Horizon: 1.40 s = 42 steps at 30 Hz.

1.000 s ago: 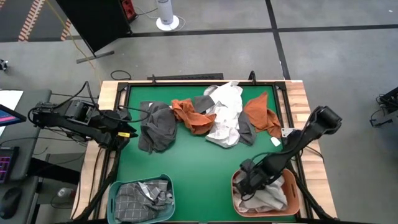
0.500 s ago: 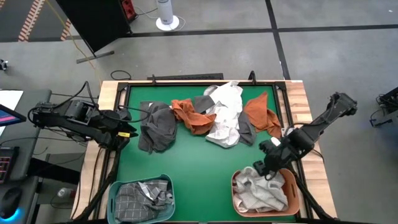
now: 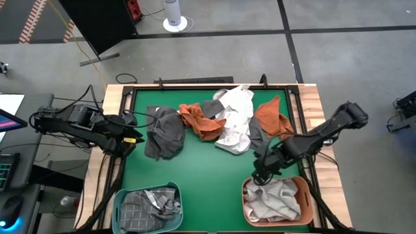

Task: Sort towels by color in basket
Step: Put the bottom light gray towel into the orange bin

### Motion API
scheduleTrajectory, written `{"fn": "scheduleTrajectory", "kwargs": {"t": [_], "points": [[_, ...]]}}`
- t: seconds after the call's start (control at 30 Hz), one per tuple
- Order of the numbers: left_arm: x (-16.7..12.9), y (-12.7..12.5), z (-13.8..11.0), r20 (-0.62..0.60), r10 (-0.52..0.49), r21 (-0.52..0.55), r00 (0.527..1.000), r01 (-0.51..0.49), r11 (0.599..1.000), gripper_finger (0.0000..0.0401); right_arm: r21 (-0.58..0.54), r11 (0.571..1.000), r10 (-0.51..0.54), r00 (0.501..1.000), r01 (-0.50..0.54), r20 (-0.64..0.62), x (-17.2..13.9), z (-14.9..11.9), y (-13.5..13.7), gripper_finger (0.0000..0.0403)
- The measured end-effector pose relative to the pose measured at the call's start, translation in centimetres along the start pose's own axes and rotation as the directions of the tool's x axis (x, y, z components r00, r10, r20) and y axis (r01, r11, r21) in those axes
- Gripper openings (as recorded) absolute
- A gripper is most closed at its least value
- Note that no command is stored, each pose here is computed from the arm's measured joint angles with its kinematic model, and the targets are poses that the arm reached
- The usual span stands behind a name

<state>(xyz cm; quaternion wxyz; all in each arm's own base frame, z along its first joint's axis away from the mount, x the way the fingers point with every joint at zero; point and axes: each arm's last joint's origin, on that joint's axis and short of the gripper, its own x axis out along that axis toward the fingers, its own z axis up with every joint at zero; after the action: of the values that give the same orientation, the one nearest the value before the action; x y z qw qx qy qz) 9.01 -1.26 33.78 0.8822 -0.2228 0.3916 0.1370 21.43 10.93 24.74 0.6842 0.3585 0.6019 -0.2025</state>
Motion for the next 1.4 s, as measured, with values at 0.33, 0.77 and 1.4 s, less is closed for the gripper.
{"fn": "scheduleTrajectory", "kwargs": {"t": [0.33, 0.77, 1.4], "points": [[0.0, 0.0, 0.0, -0.003, 0.002, -0.012, 1.000, -0.002, 1.000, 0.0110, -0.077, 0.997, -0.023, 0.992, 0.013, -0.124, 2.4, -0.7, 1.3, 0.0068], [0.0, 0.1, -0.1, -0.006, 0.005, -0.009, 1.000, -0.005, 1.000, 0.0110, -0.036, 0.937, 0.327, 0.907, -0.348, -0.265, -2.3, -4.9, 2.9, 0.0021], [0.0, 0.1, -0.1, -0.004, 0.011, 0.009, 1.000, -0.011, 1.000, 0.0110, -0.050, 0.998, 0.020, 0.913, -0.044, -0.408, 8.3, -6.0, 5.5, 0.0080]]}}
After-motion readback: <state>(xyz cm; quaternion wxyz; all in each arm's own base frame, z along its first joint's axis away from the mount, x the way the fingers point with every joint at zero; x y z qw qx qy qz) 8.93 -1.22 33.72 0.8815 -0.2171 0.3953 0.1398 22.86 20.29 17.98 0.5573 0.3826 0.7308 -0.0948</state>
